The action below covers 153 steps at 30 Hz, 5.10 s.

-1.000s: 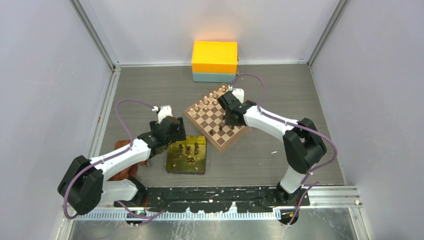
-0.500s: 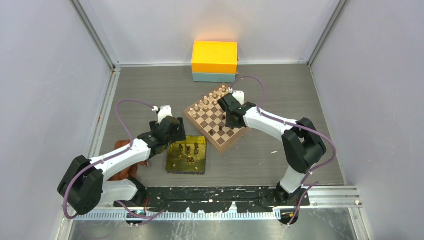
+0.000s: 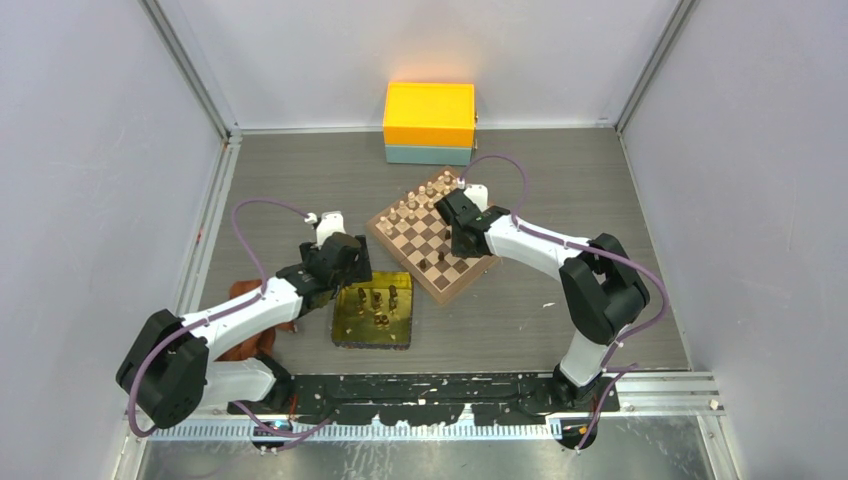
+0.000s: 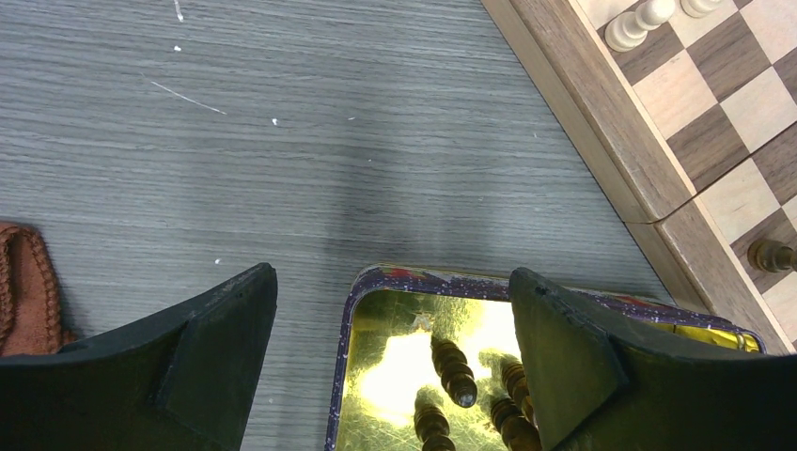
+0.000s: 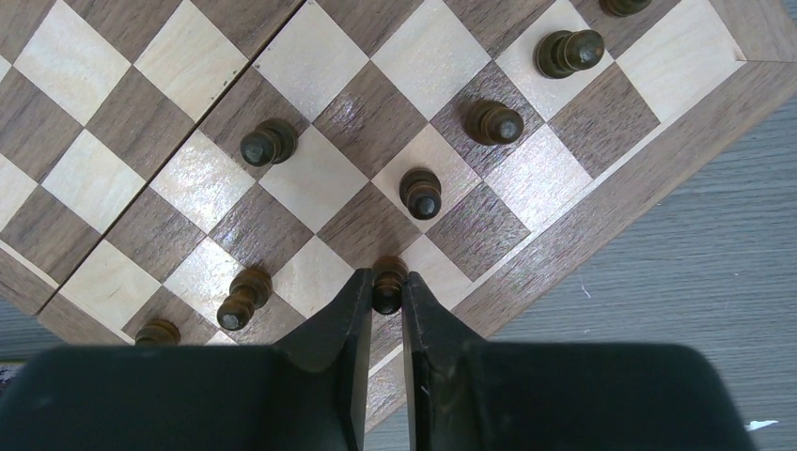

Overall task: Set up the chess pieces on the board
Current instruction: Adjust the chess piece on the chessboard, then pick up the chess piece from the chessboard, then place the chess piece on the chessboard.

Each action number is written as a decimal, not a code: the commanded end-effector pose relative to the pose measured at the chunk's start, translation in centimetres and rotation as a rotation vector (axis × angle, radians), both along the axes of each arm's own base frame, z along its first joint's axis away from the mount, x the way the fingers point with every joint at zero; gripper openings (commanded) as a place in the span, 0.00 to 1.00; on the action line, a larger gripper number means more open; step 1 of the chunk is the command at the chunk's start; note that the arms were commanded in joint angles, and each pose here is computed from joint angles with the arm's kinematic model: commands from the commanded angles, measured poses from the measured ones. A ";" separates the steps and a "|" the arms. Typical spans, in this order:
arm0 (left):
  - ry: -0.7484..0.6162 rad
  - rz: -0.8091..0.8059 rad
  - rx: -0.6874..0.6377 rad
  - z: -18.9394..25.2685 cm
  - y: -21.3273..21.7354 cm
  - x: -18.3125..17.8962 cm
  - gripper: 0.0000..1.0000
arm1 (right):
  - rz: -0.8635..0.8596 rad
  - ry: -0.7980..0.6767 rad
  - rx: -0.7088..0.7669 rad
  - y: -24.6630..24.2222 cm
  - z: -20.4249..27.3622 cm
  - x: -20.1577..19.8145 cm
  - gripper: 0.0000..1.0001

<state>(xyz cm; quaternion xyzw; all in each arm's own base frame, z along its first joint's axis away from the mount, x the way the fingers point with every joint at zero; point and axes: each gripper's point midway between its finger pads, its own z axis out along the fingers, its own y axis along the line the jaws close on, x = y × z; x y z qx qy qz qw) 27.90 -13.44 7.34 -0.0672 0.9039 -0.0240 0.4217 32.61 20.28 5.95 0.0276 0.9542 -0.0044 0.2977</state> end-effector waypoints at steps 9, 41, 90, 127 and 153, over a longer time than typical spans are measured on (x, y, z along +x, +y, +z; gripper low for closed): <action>-0.048 0.010 -0.032 0.9 -0.6 0.9 0.93 | -0.004 -0.062 0.032 1.2 1.8 1.5 0.15; -0.047 0.014 -0.021 0.8 -0.5 1.0 0.94 | 0.008 -0.068 0.019 1.9 2.2 2.6 0.42; -0.054 0.023 -0.021 1.1 -0.3 1.0 0.94 | 0.028 -0.059 0.011 4.3 2.3 6.8 0.30; -0.047 0.022 -0.023 0.9 -0.4 0.9 0.94 | 0.021 -0.050 0.029 3.8 2.0 6.1 0.12; -0.052 0.024 -0.027 1.0 -0.4 1.0 0.94 | 0.057 -0.113 0.025 2.7 5.9 1.2 0.06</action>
